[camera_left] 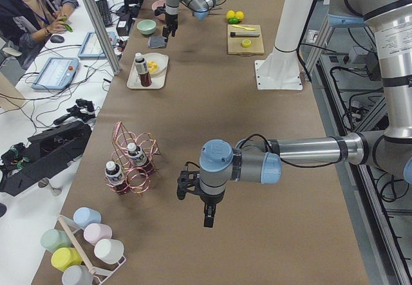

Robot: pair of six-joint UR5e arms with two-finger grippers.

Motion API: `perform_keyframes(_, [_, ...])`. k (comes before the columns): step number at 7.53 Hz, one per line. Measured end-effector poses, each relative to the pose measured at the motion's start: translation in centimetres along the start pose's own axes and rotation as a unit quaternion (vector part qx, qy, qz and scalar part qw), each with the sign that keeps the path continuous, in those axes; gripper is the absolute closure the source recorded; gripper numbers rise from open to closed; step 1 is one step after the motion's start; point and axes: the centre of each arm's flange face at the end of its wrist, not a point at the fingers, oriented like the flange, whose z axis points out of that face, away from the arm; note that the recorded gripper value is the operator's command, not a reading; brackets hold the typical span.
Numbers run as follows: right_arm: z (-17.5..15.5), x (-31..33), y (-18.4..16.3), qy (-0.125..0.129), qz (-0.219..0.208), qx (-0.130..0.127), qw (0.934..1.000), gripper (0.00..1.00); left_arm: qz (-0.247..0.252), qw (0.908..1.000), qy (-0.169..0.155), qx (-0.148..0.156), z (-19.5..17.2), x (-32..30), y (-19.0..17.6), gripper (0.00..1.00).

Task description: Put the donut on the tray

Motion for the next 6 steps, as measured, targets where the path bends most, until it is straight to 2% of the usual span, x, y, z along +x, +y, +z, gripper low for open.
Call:
perform_keyframes(3, [-5.8,15.9,1.0,-0.002,-0.054,-0.013,0.9984,0.00,0.000,1.0000,0.000,-0.001,0.1,0.0,0.1,0.02])
perform_keyframes(6, [-12.2,33.2,-0.2,0.019,-0.124,-0.023,0.9918,0.00,-0.001,1.0000,0.000,-0.003,0.2,-0.1,0.6,0.02])
